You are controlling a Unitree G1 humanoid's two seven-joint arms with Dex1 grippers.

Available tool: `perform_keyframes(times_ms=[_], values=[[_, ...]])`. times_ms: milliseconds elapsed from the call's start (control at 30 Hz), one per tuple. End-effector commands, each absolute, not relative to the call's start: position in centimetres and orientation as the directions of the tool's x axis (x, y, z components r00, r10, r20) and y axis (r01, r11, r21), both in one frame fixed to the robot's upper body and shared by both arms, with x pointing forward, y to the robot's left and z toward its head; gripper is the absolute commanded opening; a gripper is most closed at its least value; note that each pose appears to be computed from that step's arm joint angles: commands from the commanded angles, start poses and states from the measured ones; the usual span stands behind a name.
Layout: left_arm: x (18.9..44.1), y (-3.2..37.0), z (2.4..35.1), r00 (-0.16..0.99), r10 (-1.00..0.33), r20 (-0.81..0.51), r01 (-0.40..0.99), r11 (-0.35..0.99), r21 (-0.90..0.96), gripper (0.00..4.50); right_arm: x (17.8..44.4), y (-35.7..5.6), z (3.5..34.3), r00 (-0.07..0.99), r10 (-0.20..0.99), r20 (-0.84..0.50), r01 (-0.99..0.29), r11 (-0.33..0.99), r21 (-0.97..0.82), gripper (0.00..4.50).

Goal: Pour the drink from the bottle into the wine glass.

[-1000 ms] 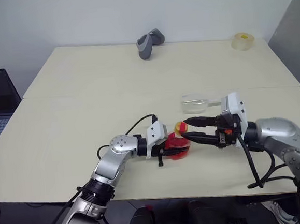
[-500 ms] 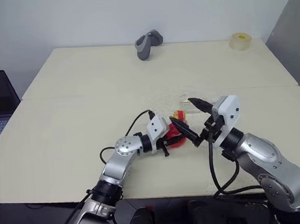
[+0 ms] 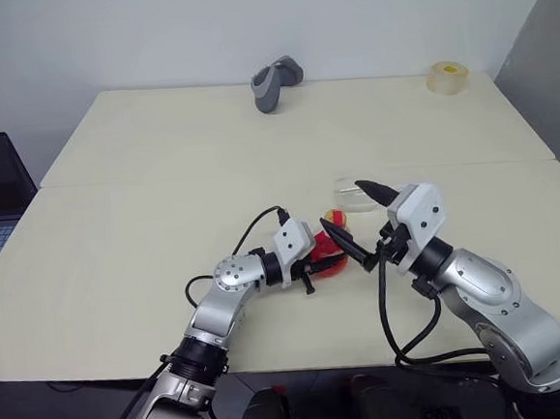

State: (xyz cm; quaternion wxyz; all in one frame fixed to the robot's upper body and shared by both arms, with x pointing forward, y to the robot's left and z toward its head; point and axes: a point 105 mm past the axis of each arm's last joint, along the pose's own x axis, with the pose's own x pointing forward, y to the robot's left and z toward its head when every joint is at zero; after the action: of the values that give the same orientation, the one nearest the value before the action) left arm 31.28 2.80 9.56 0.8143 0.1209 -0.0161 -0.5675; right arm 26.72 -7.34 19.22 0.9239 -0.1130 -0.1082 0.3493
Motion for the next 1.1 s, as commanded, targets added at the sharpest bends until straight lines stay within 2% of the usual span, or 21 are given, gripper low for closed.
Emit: perform_keyframes(times_ms=[33, 333, 533, 667, 867, 1100], values=[[31.4, 3.2, 9.0, 0.361, -0.923, -0.132, 0.921, 0.331, 0.205, 1.01, 26.1, -7.1, 20.1, 0.714, 0.682, 0.156, -0.615, 0.718, -0.325, 4.37], [31.2, 3.1, 8.9, 0.351, -0.926, -0.137, 0.926, 0.322, 0.199, 1.01, 27.0, -8.7, 19.9, 0.782, 0.603, 0.158, -0.556, 0.789, -0.262, 4.37], [31.1, 3.3, 8.9, 0.352, -0.926, -0.136, 0.927, 0.326, 0.185, 1.01, 26.4, -10.7, 19.1, 0.802, 0.586, 0.117, -0.553, 0.802, -0.226, 4.37], [31.1, 3.3, 8.9, 0.349, -0.927, -0.137, 0.929, 0.324, 0.177, 1.01, 25.4, -10.7, 18.9, 0.767, 0.637, 0.081, -0.607, 0.76, -0.233, 4.37], [31.1, 3.3, 8.9, 0.339, -0.93, -0.139, 0.933, 0.315, 0.174, 1.01, 23.5, -8.0, 19.1, 0.624, 0.781, 0.037, -0.749, 0.611, -0.255, 4.37], [31.1, 3.3, 9.0, 0.336, -0.931, -0.141, 0.934, 0.311, 0.175, 1.0, 25.0, -6.6, 20.1, 0.635, 0.768, 0.09, -0.724, 0.631, -0.278, 4.37]])
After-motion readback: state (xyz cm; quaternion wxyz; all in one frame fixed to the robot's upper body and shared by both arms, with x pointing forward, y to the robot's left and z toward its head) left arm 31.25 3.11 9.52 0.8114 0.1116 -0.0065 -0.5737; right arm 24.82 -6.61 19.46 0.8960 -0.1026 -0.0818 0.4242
